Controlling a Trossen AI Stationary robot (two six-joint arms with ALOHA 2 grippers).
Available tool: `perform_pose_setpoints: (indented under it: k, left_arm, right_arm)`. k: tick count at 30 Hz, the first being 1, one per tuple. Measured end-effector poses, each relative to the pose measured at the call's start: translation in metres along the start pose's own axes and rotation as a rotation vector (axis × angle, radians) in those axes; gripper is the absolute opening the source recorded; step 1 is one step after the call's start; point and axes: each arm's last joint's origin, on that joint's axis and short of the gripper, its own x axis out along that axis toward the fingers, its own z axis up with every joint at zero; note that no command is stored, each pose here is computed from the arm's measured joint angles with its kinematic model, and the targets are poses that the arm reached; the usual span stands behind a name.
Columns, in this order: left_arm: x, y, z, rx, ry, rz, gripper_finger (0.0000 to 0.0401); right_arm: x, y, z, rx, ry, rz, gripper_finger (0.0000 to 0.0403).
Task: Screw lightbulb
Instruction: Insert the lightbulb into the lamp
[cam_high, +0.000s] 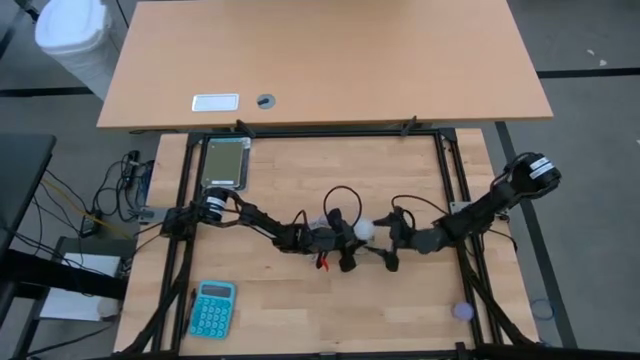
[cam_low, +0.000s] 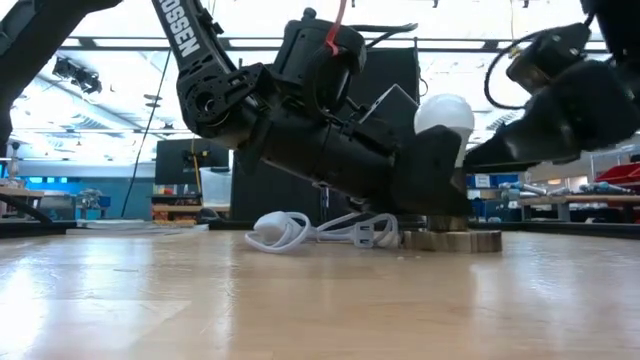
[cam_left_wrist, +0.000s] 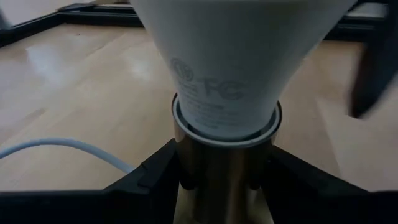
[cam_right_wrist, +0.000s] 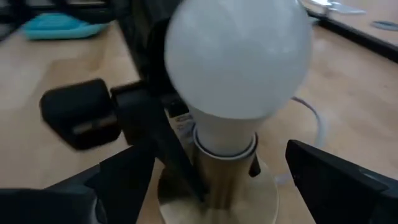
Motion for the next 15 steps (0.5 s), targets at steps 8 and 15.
perform_pose_setpoints:
  k: [8,15]
  left_arm:
    - [-0.001,-0.005,0.0,0.053,0.013,-0.17,0.0193]
    - [0.0,-0.006,0.001,0.071,0.015,-0.308,0.0193]
  right_arm:
    - [0.001,-0.033,-0.004,0.021,-0.062,0.338,0.0345]
    - [0.012,-0.047,0.005,-0.023,-0.072,0.53,0.0331]
